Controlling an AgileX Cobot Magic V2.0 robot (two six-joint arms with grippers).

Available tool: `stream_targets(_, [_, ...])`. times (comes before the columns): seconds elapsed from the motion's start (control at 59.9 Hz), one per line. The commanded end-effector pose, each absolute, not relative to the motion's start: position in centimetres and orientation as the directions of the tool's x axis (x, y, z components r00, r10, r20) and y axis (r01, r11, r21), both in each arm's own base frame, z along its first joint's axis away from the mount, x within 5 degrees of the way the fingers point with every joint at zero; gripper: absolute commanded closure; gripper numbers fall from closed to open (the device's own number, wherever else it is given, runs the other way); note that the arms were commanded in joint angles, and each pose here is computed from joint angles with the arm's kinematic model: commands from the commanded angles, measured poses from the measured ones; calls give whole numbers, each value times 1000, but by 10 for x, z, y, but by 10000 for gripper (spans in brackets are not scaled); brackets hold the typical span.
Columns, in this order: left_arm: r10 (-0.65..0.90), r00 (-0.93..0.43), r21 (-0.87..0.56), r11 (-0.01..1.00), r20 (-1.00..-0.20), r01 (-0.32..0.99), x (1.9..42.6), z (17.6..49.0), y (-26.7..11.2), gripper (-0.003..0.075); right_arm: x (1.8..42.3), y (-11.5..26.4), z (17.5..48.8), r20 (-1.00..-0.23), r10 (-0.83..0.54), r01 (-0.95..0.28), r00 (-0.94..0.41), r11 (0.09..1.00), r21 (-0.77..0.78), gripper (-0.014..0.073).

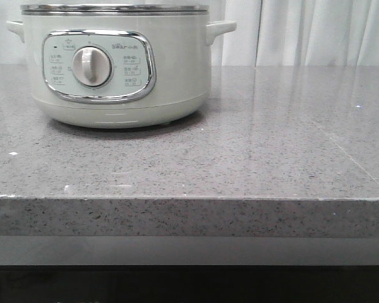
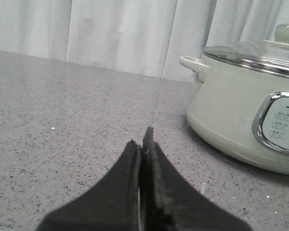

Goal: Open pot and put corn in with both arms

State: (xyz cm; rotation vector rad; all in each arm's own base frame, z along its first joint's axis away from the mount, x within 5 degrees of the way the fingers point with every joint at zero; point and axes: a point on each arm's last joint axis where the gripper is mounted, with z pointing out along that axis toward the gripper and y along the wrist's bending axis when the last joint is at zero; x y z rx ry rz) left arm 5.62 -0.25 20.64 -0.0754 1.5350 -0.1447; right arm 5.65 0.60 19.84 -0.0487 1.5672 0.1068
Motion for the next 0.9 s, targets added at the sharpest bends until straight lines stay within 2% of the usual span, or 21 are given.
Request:
stream_targets(0.0, [-153,113,-148,988,-982,53,55,211,-2,741,54,3,211,-991,62,-68,115,996,55,662])
stream_targets(0.885, [-153,113,-148,988,-982,53,55,211,-2,741,54,3,211,-990,84,-62,112,995,77,662])
